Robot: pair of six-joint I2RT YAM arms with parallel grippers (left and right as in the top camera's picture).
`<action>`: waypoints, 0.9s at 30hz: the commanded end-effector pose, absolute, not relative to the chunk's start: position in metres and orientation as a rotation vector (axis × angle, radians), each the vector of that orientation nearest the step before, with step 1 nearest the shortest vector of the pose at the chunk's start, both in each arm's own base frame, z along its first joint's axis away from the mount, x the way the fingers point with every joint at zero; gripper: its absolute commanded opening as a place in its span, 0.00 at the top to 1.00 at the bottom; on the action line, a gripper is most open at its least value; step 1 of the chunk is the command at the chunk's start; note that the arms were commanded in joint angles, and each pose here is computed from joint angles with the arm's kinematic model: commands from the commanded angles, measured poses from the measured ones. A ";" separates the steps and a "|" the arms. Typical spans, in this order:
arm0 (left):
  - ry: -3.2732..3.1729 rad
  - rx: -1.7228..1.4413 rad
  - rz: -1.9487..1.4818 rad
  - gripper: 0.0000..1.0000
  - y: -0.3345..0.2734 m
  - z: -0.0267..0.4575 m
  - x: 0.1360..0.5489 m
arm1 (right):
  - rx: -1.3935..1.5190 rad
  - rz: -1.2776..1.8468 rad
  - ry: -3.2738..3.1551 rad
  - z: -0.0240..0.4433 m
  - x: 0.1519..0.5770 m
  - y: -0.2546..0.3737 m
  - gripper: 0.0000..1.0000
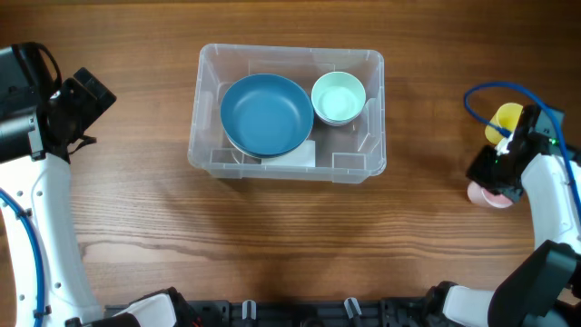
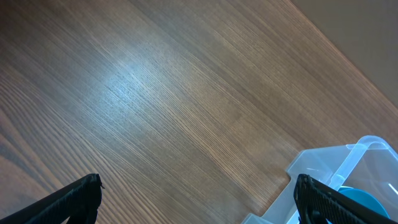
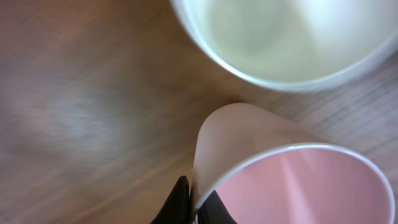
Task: Pack container
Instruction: 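Lower the right gripper and grasp the pink cup rim, then carry the pink cup into the container beside the green bowls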
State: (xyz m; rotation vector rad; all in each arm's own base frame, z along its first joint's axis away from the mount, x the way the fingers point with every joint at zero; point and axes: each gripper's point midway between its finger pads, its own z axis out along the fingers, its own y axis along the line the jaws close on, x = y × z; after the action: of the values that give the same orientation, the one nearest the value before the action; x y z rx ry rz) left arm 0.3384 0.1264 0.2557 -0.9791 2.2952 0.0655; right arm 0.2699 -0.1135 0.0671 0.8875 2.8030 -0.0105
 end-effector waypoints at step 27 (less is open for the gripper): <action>2.270 -0.987 0.059 0.00 0.128 0.263 0.338 | -0.339 0.299 2.322 0.260 0.359 0.140 0.96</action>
State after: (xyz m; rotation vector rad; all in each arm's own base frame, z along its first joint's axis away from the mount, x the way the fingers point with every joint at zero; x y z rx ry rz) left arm 0.3384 0.1264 0.2557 -0.9794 2.2951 0.0649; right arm 0.3555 0.1300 0.2530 -0.2905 2.3544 0.3862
